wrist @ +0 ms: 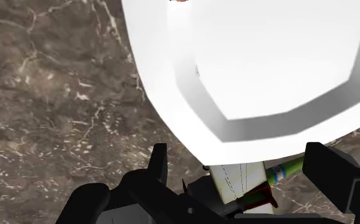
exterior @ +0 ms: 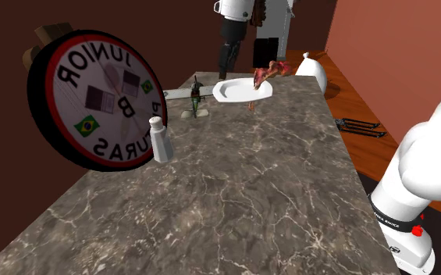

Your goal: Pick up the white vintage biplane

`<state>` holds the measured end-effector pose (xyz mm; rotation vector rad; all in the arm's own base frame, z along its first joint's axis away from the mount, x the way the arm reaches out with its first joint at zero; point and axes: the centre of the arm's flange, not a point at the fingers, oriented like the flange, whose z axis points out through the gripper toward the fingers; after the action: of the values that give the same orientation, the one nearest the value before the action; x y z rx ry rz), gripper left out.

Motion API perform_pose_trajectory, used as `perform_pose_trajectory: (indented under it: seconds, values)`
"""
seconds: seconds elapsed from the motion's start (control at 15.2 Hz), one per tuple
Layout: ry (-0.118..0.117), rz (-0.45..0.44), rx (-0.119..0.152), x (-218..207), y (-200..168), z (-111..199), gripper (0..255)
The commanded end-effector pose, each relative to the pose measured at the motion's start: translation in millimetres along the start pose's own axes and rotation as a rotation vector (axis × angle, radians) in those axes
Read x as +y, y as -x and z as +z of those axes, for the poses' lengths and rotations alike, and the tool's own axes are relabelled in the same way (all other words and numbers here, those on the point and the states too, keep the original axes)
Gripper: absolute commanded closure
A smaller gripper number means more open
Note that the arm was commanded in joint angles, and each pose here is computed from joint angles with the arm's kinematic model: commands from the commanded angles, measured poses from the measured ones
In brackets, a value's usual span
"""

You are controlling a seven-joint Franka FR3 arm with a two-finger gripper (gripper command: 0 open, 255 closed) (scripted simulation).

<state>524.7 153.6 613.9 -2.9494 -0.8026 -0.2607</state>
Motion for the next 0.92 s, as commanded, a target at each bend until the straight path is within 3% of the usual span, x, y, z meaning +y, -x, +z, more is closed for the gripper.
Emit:
perform_pose_trajectory:
  seconds: [0.0, 0.26, 0.86]
  values:
    - [-0.012, -0.043, 0.002, -11, -24, 7, 0]
    - [-0.031, -0.118, 0.005, -29, -65, 14, 0]
    - [-0.031, -0.118, 0.005, -28, -58, 53, 0]
